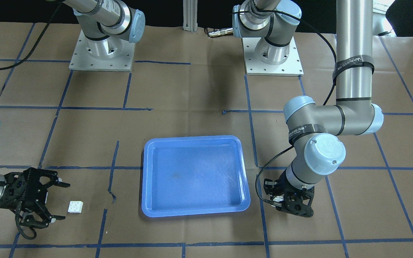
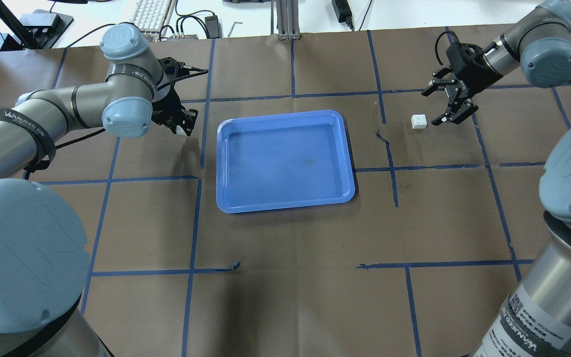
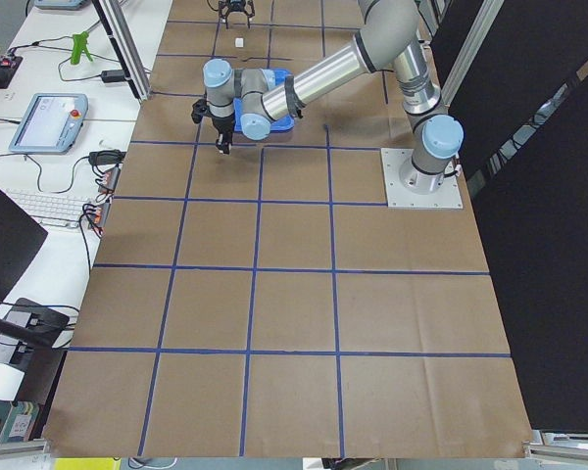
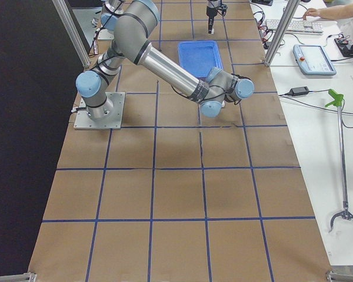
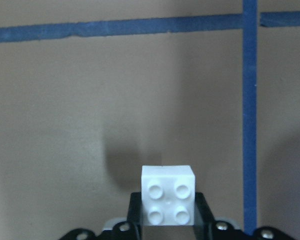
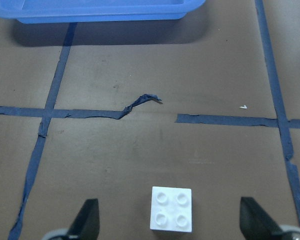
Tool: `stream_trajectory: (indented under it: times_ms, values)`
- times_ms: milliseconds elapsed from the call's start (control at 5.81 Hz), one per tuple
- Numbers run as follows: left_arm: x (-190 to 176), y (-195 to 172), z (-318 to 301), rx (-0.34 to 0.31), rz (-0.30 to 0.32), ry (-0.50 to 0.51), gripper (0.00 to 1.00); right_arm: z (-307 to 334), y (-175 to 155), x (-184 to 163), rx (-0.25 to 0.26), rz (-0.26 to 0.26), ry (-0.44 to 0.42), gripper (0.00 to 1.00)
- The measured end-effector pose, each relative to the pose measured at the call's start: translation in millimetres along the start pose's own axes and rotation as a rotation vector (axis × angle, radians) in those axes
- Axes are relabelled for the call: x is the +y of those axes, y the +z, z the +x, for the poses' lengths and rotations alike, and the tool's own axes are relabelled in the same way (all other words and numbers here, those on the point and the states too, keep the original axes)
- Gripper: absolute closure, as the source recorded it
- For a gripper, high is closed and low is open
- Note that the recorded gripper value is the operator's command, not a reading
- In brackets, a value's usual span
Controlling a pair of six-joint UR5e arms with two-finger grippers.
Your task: Assemble white blocks and place on blue tray
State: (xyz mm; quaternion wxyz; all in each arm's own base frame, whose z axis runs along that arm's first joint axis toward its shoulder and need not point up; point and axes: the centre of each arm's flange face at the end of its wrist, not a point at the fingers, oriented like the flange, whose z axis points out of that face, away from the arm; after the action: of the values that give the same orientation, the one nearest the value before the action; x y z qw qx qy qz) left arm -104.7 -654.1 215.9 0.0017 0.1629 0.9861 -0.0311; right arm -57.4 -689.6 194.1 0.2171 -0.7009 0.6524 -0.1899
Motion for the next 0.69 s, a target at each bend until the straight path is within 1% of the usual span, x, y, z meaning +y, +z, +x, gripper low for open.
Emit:
stream_trajectory:
  times_ms: [172,516,688]
  values:
    - [1,-13,32,-0.004,0.013,0.210,1.00,-6,13,5,0.004,0.001,-0.009,0.01]
    - [1,-26,111,-0.009,0.028,0.668,1.00,-11,25,11,0.029,-0.012,-0.036,0.02]
    - [4,-27,153,-0.009,0.027,0.879,1.00,-11,28,15,0.029,-0.013,-0.033,0.13]
